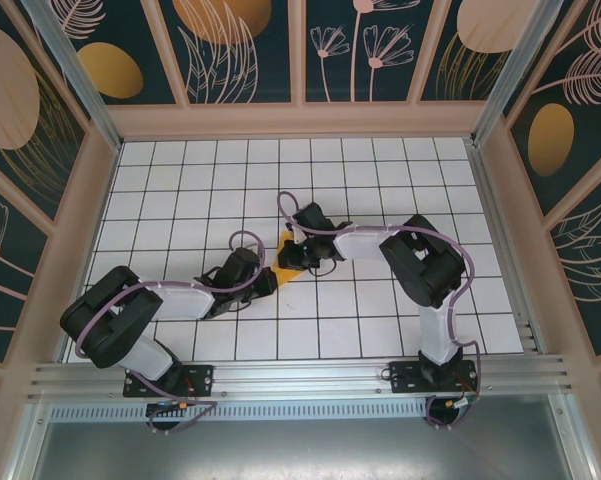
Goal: Fold a paper plane with a square sheet of paper (pick it up from the middle)
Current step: Fourth fold the wing at the center of the table.
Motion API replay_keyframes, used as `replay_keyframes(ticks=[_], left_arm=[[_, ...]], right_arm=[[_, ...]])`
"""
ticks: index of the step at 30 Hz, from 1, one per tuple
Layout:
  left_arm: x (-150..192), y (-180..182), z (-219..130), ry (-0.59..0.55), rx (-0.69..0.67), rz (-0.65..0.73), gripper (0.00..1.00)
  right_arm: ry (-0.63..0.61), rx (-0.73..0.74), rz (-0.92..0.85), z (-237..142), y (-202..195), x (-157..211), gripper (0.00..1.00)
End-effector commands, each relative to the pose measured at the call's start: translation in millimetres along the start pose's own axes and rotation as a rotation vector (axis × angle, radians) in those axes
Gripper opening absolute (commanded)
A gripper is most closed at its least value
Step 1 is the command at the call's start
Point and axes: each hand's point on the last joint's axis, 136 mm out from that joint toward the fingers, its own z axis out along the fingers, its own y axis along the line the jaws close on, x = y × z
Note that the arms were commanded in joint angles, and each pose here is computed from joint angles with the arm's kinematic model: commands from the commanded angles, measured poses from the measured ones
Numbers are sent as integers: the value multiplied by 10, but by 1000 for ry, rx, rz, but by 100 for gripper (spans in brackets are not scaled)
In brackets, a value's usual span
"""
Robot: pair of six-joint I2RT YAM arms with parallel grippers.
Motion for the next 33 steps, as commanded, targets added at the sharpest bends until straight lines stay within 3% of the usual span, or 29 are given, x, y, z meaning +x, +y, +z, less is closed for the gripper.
replay_keyframes(ticks=[1, 16, 26, 29, 33], left_arm=[[283, 314, 18, 90, -98, -23, 0], [380, 313, -4, 136, -83, -5, 0], [322, 241, -14, 126, -69, 12, 0], [252, 160, -40, 108, -53, 19, 0], [36, -105, -158, 39, 21, 16, 8]], right_arm=[[13, 98, 27, -13, -309, 14, 10], [-140, 176, 166, -323, -1086, -862, 10], [-229, 196, 186, -682, -1051, -1271, 12], [-243, 179, 188, -784, -974, -1237, 16], [-248, 107, 198, -891, -770, -1026, 33]])
